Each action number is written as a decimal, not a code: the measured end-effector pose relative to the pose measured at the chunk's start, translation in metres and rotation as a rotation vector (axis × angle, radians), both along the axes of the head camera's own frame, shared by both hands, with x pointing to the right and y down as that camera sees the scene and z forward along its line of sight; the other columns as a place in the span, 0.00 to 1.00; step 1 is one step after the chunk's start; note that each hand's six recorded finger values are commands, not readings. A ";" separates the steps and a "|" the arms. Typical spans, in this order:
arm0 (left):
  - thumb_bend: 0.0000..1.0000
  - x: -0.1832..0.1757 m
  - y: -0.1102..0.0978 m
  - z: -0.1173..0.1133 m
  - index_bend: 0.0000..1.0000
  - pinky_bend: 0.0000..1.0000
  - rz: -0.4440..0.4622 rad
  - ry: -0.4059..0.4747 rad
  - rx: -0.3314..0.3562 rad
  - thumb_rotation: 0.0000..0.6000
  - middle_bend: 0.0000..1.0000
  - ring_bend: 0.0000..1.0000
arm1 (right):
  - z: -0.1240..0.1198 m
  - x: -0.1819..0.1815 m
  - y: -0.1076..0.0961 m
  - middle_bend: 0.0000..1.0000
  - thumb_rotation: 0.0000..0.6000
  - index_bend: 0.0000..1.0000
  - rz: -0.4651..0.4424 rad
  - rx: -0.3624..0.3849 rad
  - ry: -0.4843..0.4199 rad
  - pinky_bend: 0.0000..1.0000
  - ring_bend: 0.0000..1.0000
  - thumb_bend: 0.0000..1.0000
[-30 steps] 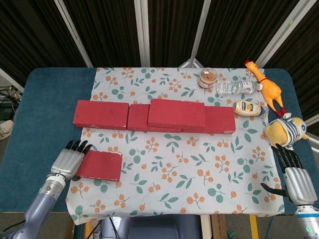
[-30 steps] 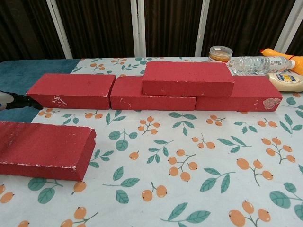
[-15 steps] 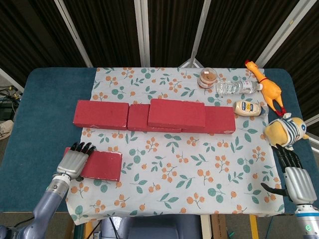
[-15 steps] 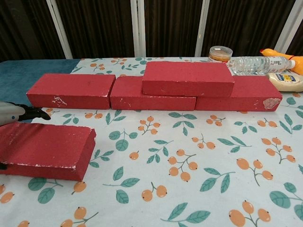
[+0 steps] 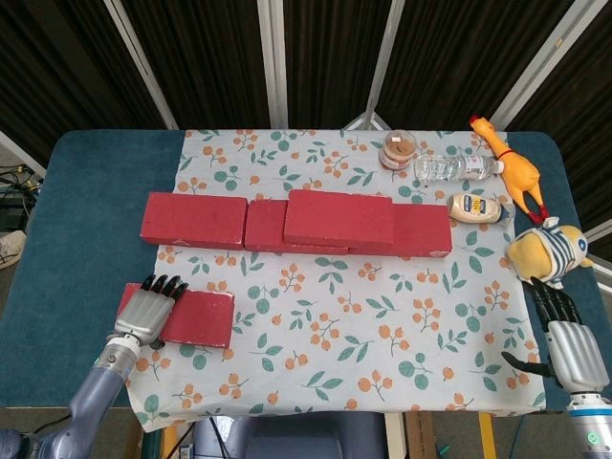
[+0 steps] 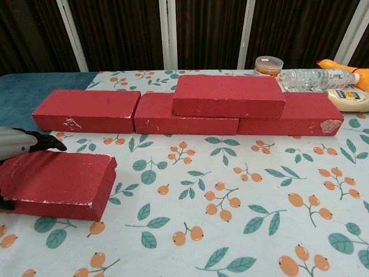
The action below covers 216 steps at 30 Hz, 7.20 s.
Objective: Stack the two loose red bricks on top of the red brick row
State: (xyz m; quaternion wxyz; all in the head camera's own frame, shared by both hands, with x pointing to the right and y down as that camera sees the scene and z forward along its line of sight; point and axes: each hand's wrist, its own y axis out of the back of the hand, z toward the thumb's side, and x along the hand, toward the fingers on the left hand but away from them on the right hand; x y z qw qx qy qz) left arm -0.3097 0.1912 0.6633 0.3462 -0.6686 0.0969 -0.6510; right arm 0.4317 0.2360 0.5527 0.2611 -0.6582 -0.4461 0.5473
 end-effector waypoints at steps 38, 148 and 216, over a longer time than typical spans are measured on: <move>0.00 0.011 -0.037 -0.008 0.24 0.20 0.018 0.013 0.034 1.00 0.29 0.15 | 0.003 0.005 -0.001 0.01 1.00 0.00 0.018 -0.015 0.009 0.00 0.00 0.14; 0.01 0.132 -0.234 0.029 0.25 0.20 0.057 -0.189 0.101 1.00 0.28 0.16 | 0.018 0.036 -0.013 0.01 1.00 0.00 0.160 -0.044 0.111 0.00 0.00 0.14; 0.00 0.138 -0.225 0.037 0.14 0.22 0.005 -0.178 0.099 1.00 0.21 0.16 | 0.020 0.034 -0.013 0.01 1.00 0.00 0.153 -0.057 0.114 0.00 0.00 0.14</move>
